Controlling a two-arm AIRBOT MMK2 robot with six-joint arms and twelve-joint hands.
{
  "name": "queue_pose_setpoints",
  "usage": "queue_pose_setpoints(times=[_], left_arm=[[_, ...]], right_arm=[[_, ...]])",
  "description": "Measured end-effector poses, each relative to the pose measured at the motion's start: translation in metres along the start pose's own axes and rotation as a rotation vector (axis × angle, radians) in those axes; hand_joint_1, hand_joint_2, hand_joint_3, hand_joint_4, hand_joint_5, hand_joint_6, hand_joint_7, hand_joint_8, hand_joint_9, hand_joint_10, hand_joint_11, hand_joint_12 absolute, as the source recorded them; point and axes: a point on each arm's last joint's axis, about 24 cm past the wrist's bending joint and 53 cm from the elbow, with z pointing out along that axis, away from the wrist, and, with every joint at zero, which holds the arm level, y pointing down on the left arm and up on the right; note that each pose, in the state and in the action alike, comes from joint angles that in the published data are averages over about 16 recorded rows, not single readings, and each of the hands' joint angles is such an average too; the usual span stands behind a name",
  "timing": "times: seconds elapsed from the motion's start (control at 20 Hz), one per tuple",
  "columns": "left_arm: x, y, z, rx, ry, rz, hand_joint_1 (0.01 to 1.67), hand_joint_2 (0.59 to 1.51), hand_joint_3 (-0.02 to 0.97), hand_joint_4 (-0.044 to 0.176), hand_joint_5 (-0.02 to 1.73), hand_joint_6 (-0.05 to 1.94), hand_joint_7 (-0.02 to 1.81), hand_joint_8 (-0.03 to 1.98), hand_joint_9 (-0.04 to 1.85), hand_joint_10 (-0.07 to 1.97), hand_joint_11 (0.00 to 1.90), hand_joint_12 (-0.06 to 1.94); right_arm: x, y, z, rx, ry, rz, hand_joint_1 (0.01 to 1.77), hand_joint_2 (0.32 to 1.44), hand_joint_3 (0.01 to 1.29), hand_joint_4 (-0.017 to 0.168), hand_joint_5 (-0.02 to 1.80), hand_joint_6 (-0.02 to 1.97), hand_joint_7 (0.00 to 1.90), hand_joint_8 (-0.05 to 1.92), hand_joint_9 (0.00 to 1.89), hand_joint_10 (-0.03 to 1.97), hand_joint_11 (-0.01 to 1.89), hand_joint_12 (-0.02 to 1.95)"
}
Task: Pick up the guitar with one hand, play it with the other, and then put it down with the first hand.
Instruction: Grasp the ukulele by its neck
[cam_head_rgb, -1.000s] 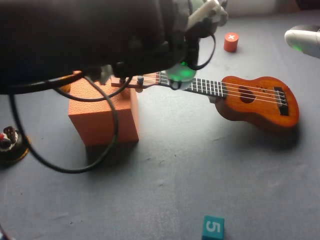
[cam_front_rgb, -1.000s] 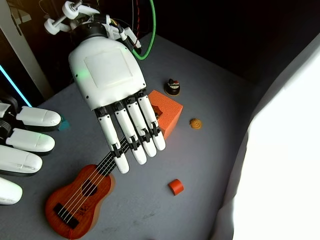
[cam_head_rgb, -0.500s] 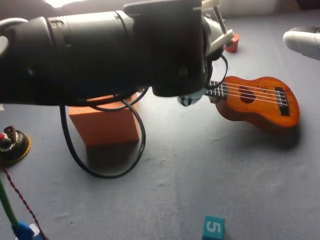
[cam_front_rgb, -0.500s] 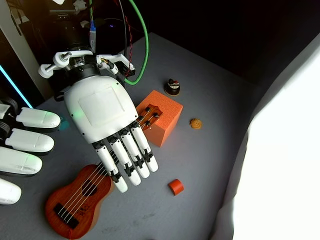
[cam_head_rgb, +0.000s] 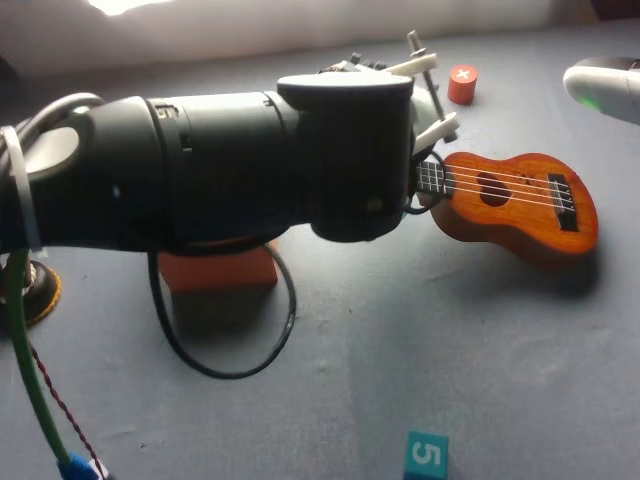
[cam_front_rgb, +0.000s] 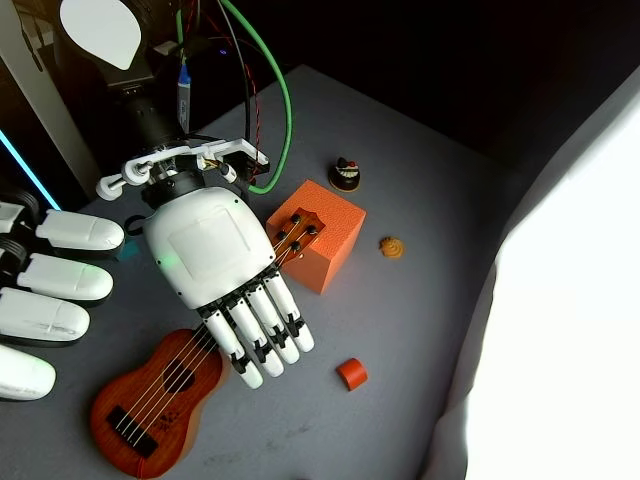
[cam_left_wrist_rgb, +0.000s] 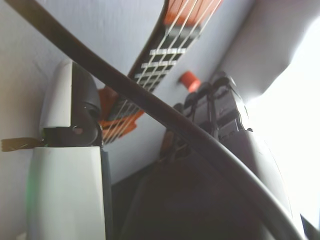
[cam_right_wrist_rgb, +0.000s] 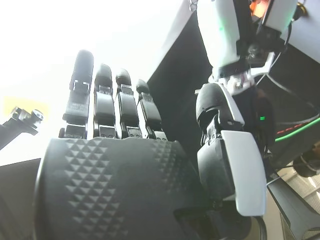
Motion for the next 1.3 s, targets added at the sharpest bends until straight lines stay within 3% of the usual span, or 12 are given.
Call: queue_pose_setpoints(times=[0.85, 1.1, 1.3], left_arm=[[0.017, 0.03, 0.027, -0.059, -0.02, 0.033, 1.25, 1.021, 0.017, -0.006, 0.03, -0.01, 0.02, -0.01, 0.03, 0.0, 0.02, 0.04], [0.018, 0.032, 0.028, -0.061, -0.021, 0.039, 1.18, 1.025, 0.016, -0.005, 0.13, 0.01, 0.14, 0.04, 0.13, 0.09, 0.02, 0.42], [0.019, 0.032, 0.029, -0.059, -0.021, 0.041, 1.12, 1.028, 0.016, -0.004, 0.24, 0.22, 0.22, 0.39, 0.2, 0.51, 0.05, 0.87]], right_arm=[[0.001, 0.003, 0.0, -0.006, 0.003, -0.005, 0.26, 1.33, 0.02, 0.006, 0.07, 0.04, 0.14, 0.02, 0.03, 0.36, 0.02, 0.92], [0.001, 0.003, 0.0, -0.006, 0.003, -0.005, 0.25, 1.33, 0.02, 0.006, 0.08, 0.04, 0.15, 0.02, 0.04, 0.35, 0.02, 0.91], [0.001, 0.002, 0.0, -0.006, 0.004, -0.006, 0.25, 1.34, 0.02, 0.006, 0.08, 0.04, 0.15, 0.01, 0.03, 0.35, 0.02, 0.92]])
